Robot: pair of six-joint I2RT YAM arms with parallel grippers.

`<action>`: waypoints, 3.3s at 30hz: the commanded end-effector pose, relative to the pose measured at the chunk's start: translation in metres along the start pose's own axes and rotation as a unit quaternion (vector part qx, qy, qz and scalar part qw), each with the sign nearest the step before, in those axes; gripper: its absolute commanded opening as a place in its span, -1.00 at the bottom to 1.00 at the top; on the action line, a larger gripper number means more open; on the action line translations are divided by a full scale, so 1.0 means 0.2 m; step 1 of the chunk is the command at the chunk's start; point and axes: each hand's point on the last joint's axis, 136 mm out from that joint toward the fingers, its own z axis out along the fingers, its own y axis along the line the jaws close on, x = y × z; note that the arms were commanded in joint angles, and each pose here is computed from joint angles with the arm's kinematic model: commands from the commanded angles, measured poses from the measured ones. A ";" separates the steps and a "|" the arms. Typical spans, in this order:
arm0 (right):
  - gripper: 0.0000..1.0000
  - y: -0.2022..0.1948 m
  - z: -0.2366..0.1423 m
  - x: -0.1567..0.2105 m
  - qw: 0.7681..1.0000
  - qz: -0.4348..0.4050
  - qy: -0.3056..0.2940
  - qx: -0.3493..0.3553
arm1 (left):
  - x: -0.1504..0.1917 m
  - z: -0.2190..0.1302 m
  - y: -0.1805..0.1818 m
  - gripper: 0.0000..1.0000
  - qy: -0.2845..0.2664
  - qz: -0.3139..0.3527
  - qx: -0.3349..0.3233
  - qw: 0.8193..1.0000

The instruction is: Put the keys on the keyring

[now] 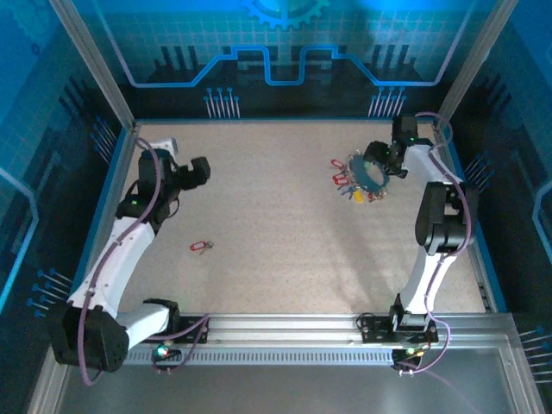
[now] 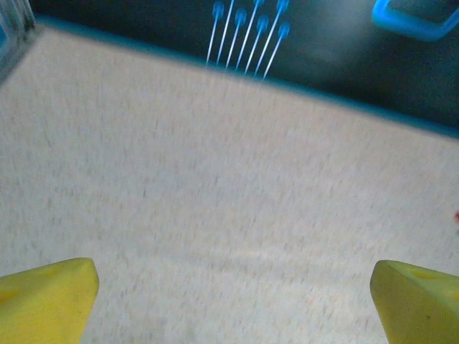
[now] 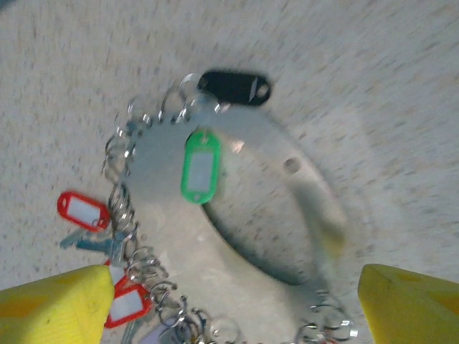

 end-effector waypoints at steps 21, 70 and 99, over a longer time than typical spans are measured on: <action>0.86 0.60 0.28 0.36 0.953 -0.158 0.138 -0.221 | 0.09 0.01 0.02 0.98 0.004 0.008 0.006 1.000; -0.17 1.10 -0.14 1.44 0.945 -0.248 0.213 -0.025 | 0.09 -0.01 0.02 0.98 -0.013 -0.004 0.014 1.000; 0.55 0.49 -0.21 1.22 0.916 -0.359 0.112 0.136 | 0.09 -0.01 0.01 0.98 -0.014 -0.002 0.018 1.000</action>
